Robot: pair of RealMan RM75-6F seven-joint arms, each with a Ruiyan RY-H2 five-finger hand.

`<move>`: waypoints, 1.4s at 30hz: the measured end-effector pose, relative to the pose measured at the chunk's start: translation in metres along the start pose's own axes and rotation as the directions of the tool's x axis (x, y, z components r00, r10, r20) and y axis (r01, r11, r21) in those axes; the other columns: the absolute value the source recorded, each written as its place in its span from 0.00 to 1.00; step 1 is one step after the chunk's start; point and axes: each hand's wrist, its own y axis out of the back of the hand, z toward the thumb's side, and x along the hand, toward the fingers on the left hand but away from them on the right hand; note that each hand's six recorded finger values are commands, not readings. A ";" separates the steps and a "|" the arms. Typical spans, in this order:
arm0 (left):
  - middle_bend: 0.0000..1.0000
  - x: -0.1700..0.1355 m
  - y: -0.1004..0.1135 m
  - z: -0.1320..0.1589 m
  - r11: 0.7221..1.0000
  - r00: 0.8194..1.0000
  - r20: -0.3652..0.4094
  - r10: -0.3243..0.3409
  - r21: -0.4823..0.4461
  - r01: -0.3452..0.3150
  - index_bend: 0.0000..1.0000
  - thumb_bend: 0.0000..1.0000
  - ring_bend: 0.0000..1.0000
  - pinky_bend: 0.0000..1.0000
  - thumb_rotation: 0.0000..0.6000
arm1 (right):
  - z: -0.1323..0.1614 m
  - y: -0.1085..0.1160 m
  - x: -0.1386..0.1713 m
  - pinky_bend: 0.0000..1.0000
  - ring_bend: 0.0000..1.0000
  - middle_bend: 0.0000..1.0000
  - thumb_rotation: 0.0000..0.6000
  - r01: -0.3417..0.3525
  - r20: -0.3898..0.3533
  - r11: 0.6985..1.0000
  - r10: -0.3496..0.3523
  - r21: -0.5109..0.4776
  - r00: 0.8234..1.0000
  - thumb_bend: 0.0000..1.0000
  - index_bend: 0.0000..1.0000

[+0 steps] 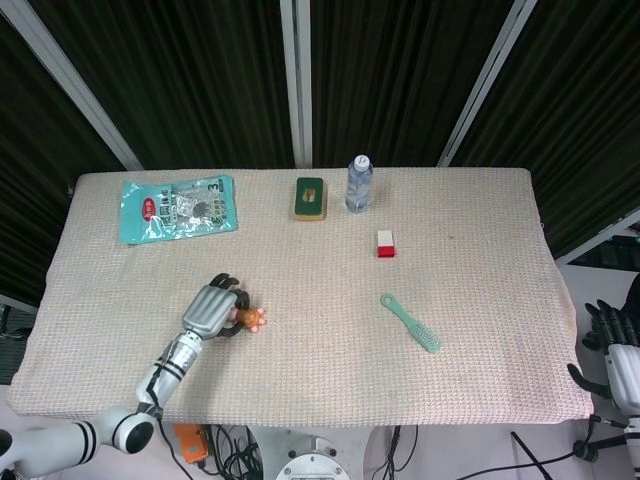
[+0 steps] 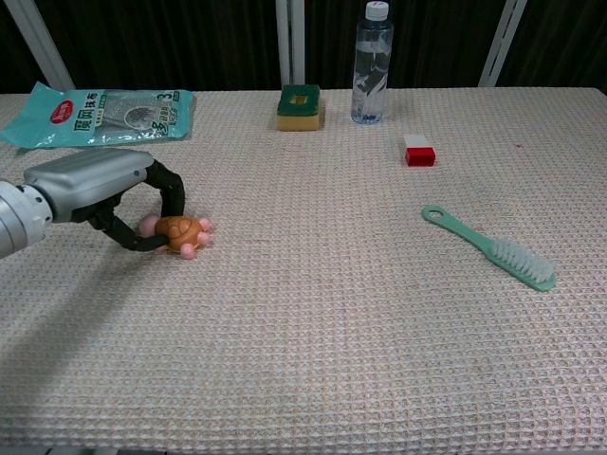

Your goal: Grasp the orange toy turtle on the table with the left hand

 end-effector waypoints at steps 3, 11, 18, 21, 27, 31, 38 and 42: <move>0.59 0.001 -0.001 -0.001 1.000 1.000 -0.001 0.007 0.003 -0.007 0.62 0.34 0.28 0.18 1.00 | 0.000 0.000 0.000 0.00 0.00 0.00 1.00 -0.001 0.001 1.000 0.001 0.001 1.000 0.17 0.00; 0.69 0.003 -0.005 -0.002 1.000 1.000 -0.008 0.020 0.018 -0.020 0.73 0.38 0.37 0.20 1.00 | -0.002 0.001 0.001 0.00 0.00 0.00 1.00 0.000 0.004 1.000 0.000 -0.001 1.000 0.17 0.00; 0.43 0.000 -0.004 -0.003 1.000 1.000 -0.001 0.005 0.007 -0.005 0.39 0.28 0.18 0.18 1.00 | -0.002 0.001 0.001 0.00 0.00 0.00 1.00 0.001 0.005 1.000 -0.001 -0.001 1.000 0.17 0.00; 0.29 -0.003 -0.002 -0.003 1.000 1.000 0.011 -0.012 -0.005 0.012 0.29 0.25 0.08 0.15 1.00 | -0.002 0.002 0.001 0.00 0.00 0.00 1.00 0.002 0.006 1.000 -0.002 0.000 1.000 0.17 0.00; 0.22 -0.009 0.001 -0.002 0.998 0.998 0.024 -0.062 -0.015 0.062 0.24 0.23 0.02 0.11 1.00 | -0.002 0.002 0.001 0.00 0.00 0.00 1.00 0.001 0.006 1.000 -0.001 0.001 1.000 0.17 0.00; 0.23 -0.011 0.005 0.003 0.998 0.998 0.035 -0.059 -0.011 0.060 0.25 0.23 0.02 0.12 1.00 | -0.002 0.001 0.001 0.00 0.00 0.00 1.00 0.000 0.004 1.000 0.000 0.001 1.000 0.17 0.00; 0.25 -0.008 0.004 0.007 0.998 0.997 0.052 -0.055 -0.018 0.056 0.29 0.25 0.02 0.12 1.00 | -0.002 0.001 0.001 0.00 0.00 0.00 1.00 -0.005 0.005 1.000 0.005 0.002 1.000 0.17 0.00; 0.27 -0.004 -0.002 0.005 0.997 0.997 0.051 -0.065 -0.026 0.066 0.31 0.26 0.03 0.12 1.00 | -0.003 0.001 0.001 0.00 0.00 0.00 1.00 -0.006 0.008 1.000 0.006 0.001 1.000 0.17 0.00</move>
